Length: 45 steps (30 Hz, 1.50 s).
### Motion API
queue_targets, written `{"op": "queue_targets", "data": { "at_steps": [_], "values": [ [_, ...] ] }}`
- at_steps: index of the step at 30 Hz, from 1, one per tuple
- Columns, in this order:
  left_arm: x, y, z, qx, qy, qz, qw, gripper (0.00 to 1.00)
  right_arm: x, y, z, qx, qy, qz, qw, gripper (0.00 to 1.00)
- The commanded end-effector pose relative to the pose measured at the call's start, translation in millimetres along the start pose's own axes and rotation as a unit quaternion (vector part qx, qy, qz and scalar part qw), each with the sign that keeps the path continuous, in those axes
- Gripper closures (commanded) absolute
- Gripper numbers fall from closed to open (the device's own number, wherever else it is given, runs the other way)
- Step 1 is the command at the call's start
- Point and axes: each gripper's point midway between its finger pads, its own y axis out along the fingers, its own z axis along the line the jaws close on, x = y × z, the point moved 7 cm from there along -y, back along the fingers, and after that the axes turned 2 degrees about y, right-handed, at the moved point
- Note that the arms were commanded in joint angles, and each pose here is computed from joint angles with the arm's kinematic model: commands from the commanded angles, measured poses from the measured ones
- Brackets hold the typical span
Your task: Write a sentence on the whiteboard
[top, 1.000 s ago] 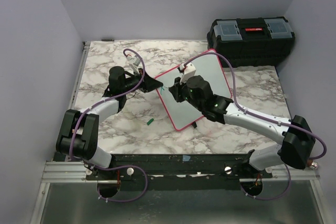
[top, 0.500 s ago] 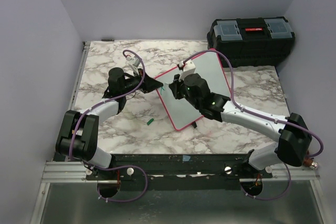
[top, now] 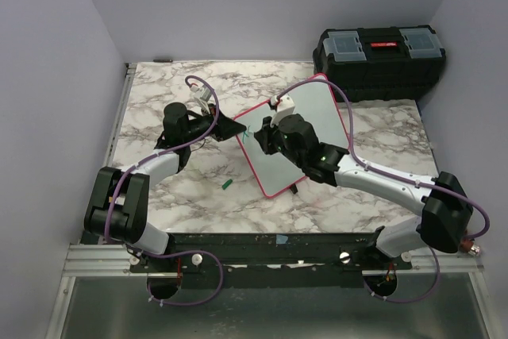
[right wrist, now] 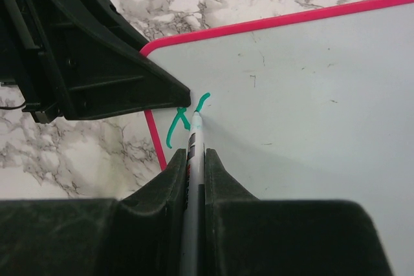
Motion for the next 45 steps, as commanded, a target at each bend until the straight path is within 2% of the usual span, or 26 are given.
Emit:
{"op": "queue_targets", "data": {
  "at_steps": [1, 8, 20, 45],
  "values": [
    [11, 0, -8, -0.021, 0.068, -0.022, 0.997, 1.00, -18, -8, 1, 0.023, 0.001, 0.040, 0.999, 0.99],
    [11, 1, -9, -0.020, 0.068, -0.021, 0.997, 1.00, -18, -14, 1, 0.028, 0.005, 0.050, 0.998, 0.99],
    [10, 1, -8, -0.018, 0.069, -0.018, 0.997, 1.00, 14, -17, -1, -0.010, 0.016, -0.004, 1.000, 0.99],
    [9, 1, -9, -0.021, 0.074, -0.014, 0.997, 1.00, 10, 9, 1, -0.038, 0.015, -0.001, 0.999, 0.99]
  ]
}}
